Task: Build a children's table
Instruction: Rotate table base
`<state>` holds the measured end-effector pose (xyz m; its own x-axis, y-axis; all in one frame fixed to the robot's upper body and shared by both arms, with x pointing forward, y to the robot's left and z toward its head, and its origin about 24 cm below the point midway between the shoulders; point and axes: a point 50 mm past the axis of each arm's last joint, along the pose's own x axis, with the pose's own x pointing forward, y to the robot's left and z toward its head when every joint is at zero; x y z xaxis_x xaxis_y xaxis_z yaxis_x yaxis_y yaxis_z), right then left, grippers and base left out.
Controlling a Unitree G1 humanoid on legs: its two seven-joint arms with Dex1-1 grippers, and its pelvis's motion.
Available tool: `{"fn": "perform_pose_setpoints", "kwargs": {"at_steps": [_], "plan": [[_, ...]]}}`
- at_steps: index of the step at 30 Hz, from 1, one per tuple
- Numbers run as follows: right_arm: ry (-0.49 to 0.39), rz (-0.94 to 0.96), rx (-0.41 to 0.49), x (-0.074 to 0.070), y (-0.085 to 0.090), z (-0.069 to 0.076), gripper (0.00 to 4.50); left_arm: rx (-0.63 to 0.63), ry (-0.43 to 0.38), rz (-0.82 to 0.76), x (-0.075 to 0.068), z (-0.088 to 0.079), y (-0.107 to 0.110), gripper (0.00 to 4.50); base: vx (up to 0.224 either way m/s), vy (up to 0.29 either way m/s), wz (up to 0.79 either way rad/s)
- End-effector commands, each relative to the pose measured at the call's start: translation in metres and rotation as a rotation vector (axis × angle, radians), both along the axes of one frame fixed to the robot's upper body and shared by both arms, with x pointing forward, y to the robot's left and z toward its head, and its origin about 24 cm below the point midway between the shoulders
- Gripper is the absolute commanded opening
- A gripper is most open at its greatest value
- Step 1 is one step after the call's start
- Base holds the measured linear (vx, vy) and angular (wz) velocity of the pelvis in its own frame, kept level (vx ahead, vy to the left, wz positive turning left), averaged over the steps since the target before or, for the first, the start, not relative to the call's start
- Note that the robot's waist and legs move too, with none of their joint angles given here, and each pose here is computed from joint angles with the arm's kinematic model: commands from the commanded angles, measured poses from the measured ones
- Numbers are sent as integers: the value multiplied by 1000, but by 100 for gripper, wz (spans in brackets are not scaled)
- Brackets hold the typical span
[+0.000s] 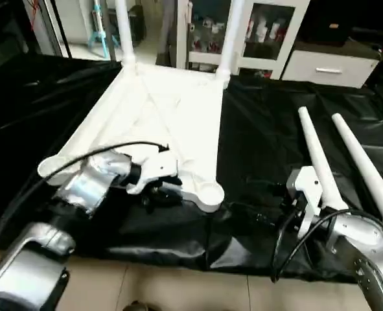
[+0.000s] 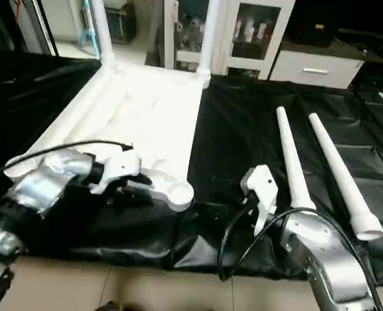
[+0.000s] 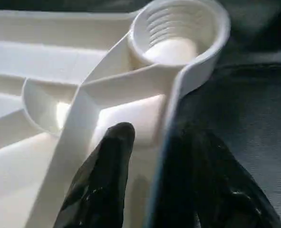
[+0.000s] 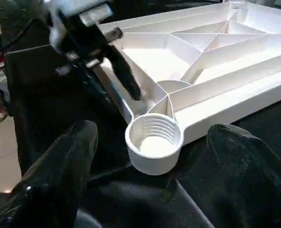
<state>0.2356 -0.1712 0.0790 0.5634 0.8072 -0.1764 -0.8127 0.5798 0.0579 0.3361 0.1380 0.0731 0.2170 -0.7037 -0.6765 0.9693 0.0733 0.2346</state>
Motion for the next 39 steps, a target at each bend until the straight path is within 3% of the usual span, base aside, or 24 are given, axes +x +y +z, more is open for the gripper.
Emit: {"fn": "perform_pose_setpoints", "kwargs": {"at_steps": [1, 9, 11, 15, 21, 24, 29, 32, 35, 39], "plan": [[-5, 6, -15, 0, -1, 2, 398, 38, -32, 2, 4, -1, -2, 197, 0, 0, 0], [-3, 7, -20, 0, -2, 1, 398, 54, 0, 72, 10, -4, 5, 147, 0, 0, 0], [-2, 4, -18, 0, -1, 1, 398, 41, 66, 173, 12, -5, 11, 121, 0, 0, 0], [-1, 4, -17, -1, -1, 0, 398, 35, 93, 221, 12, -6, 14, 90, 0, 0, 0], [2, 3, -9, -1, 1, -1, 398, 41, 132, 390, 10, -9, 26, 64, 0, 0, 0], [4, 4, -7, -1, 2, -2, 398, 123, 145, 488, 6, -17, 37, 52, 0, 0, 0], [3, 6, -6, -1, 2, -3, 398, 157, 152, 533, 0, -23, 41, 25, 0, 0, 0], [4, 8, -8, -1, 3, -3, 398, 129, 145, 501, -4, -23, 34, 15, 0, 0, 0], [2, 7, -12, 1, 2, -3, 398, 69, 90, 343, -10, -22, 14, 1, 0, 0, 0], [-1, 1, -16, 2, 2, -3, 398, 57, 37, 256, -15, -20, 6, 1, 0, 0, 0]]}}
